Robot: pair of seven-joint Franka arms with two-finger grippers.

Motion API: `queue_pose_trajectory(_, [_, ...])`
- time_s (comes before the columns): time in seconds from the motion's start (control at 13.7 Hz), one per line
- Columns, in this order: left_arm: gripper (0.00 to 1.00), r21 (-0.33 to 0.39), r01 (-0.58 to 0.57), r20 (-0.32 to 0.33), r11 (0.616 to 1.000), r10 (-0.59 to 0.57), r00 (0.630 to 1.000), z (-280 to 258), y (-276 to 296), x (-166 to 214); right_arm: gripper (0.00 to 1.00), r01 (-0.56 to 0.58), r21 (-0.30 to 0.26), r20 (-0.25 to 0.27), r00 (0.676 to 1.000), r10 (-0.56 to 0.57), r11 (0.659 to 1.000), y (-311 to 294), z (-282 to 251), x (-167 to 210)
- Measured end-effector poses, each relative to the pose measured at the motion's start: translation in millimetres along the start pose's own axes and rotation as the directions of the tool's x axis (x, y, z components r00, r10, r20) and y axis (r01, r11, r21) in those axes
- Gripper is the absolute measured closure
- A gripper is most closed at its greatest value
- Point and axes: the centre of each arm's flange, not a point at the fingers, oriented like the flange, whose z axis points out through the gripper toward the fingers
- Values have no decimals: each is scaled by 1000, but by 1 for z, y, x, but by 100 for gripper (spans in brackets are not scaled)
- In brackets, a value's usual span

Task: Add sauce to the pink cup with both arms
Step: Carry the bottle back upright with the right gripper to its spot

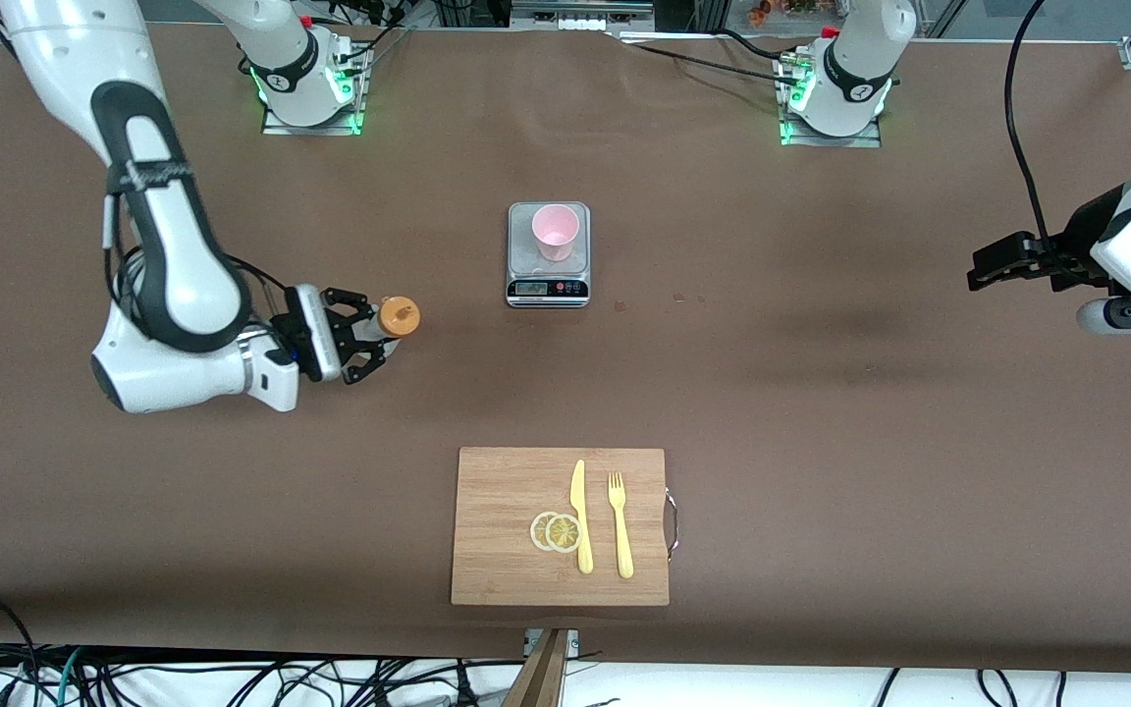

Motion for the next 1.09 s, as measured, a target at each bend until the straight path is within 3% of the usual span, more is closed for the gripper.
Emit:
queue_pose_trajectory(0.29, [0,0,0,0,1000,0,1000,0,0,0,67,17,-46,-246,969,-28,999,-8,-19,-79])
queue_pose_trajectory(0.44, [0,0,0,0,1000,0,1000,0,0,0,67,39,-73,-328,943,-61,997,-9,-12,-109])
queue_pose_trajectory(0.73, [0,0,0,0,1000,0,1000,0,0,0,67,65,-95,-378,921,-96,993,-7,13,-139])
queue_pose_trajectory(1.09, [0,0,0,0,1000,0,1000,0,0,0,67,76,-106,-390,914,-111,992,-7,19,-151])
